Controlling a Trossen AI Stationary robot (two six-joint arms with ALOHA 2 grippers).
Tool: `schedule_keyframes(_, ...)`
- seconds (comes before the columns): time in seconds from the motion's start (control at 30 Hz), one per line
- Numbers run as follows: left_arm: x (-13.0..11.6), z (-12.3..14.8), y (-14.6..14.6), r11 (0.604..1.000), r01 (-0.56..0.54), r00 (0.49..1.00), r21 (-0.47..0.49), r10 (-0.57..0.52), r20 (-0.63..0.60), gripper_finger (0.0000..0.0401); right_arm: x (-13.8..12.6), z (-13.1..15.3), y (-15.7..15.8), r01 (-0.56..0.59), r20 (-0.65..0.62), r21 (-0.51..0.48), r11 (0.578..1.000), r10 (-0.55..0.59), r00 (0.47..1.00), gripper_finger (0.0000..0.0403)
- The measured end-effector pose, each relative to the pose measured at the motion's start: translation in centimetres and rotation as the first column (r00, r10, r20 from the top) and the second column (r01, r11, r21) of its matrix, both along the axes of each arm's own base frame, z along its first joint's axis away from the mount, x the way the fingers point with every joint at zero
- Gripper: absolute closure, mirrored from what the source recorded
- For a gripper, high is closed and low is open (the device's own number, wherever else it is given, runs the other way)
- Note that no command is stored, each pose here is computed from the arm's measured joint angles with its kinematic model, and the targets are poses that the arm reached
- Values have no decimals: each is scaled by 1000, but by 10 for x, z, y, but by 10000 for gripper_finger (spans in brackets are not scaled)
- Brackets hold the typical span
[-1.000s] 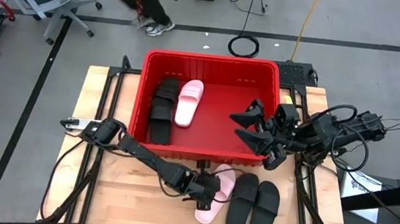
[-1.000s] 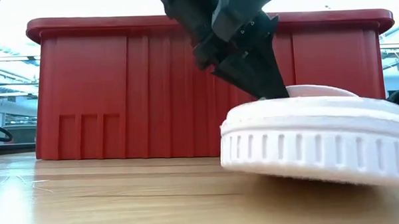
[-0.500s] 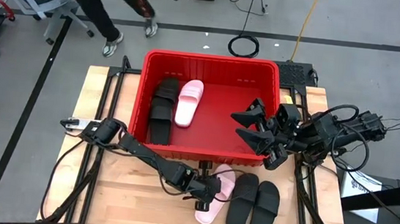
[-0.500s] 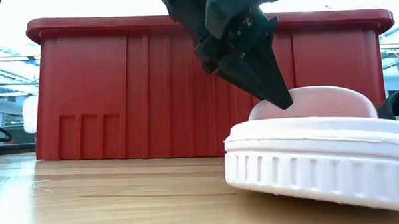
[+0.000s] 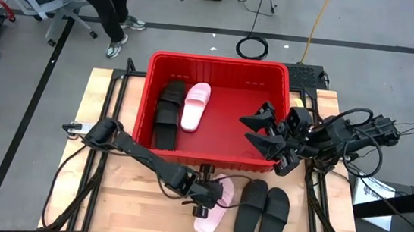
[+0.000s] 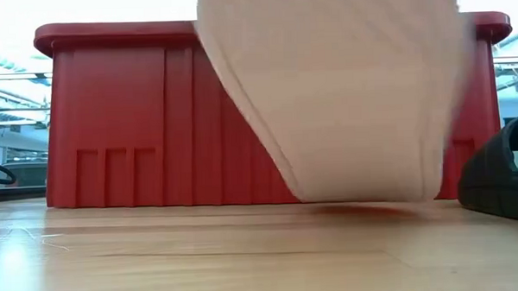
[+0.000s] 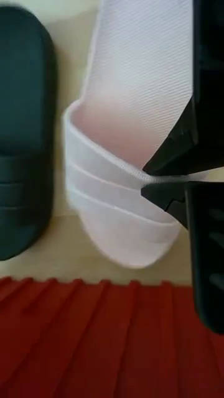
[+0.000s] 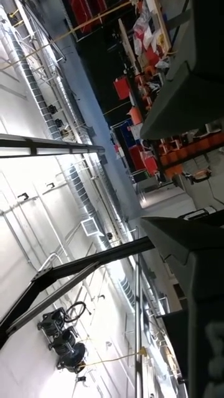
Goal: Pick and place slides into bin
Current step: Put the pink slide into the red bin
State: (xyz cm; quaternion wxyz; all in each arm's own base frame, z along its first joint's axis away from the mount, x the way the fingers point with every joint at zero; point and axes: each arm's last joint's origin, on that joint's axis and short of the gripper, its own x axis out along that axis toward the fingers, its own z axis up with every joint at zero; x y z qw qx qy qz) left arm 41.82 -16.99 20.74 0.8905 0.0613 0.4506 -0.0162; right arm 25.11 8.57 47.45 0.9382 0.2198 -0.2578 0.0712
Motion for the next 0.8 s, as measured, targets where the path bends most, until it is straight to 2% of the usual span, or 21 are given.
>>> schedule_keyframes(0.27, -15, 41, 4, 999, 50, 997, 0, -50, 57, 400, -6, 4, -2, 19, 14, -28, 999, -19, 1000, 197)
schedule_keyframes(0.8, -53, 130, 4, 985, 127, 948, -113, -87, 307, 401, -29, 18, -13, 141, 63, -94, 986, -135, 989, 197)
